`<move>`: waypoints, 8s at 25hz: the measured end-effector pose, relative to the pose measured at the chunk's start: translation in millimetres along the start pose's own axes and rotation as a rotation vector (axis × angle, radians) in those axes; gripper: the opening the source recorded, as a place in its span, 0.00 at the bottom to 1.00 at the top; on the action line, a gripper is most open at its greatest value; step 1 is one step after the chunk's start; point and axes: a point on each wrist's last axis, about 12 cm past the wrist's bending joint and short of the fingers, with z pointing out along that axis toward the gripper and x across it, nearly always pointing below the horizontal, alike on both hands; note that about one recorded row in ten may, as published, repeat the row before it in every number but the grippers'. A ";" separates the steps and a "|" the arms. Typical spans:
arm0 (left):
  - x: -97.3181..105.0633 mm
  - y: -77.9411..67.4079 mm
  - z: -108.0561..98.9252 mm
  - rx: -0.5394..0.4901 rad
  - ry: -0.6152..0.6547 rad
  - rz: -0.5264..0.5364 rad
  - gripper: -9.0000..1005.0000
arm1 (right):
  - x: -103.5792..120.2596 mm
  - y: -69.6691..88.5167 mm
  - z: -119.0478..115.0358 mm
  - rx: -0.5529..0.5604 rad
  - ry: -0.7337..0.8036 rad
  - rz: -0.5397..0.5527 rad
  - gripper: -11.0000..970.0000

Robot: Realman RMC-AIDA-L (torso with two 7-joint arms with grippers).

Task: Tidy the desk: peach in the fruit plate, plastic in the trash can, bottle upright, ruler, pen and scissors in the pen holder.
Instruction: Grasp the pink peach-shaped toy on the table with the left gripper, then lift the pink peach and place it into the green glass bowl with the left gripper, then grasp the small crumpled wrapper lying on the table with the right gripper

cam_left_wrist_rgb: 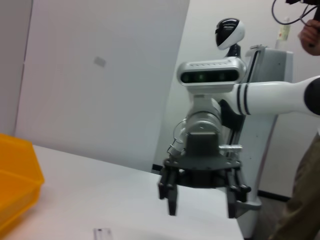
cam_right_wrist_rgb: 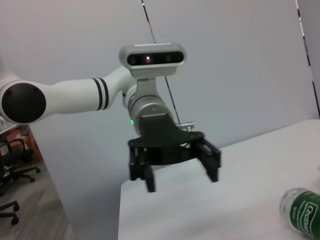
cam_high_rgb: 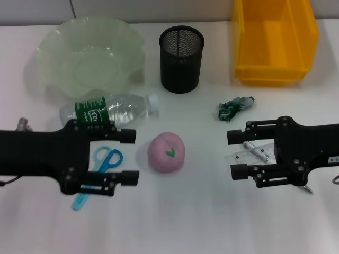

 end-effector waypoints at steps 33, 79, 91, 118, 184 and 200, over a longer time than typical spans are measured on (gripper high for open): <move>32.3 62.5 79.0 -0.228 0.205 -0.083 0.74 | 45.5 25.9 -12.7 0.039 -0.047 0.103 0.72; 48.8 64.3 77.3 -0.287 0.233 -0.119 0.71 | 47.7 24.0 -6.2 0.022 -0.068 0.106 0.72; 47.2 66.7 76.5 -0.300 0.234 -0.115 0.48 | 47.3 23.6 -6.5 0.024 -0.070 0.105 0.72; 20.9 63.1 73.7 -0.235 0.168 -0.074 0.03 | 41.9 15.9 -2.9 0.039 -0.065 0.088 0.72; -3.7 126.3 32.6 -0.899 0.098 0.002 0.20 | 42.3 14.2 4.9 0.023 -0.121 0.098 0.72; -33.8 78.8 8.7 -0.494 -0.265 -0.048 0.65 | 44.1 16.5 3.0 0.024 -0.127 0.104 0.71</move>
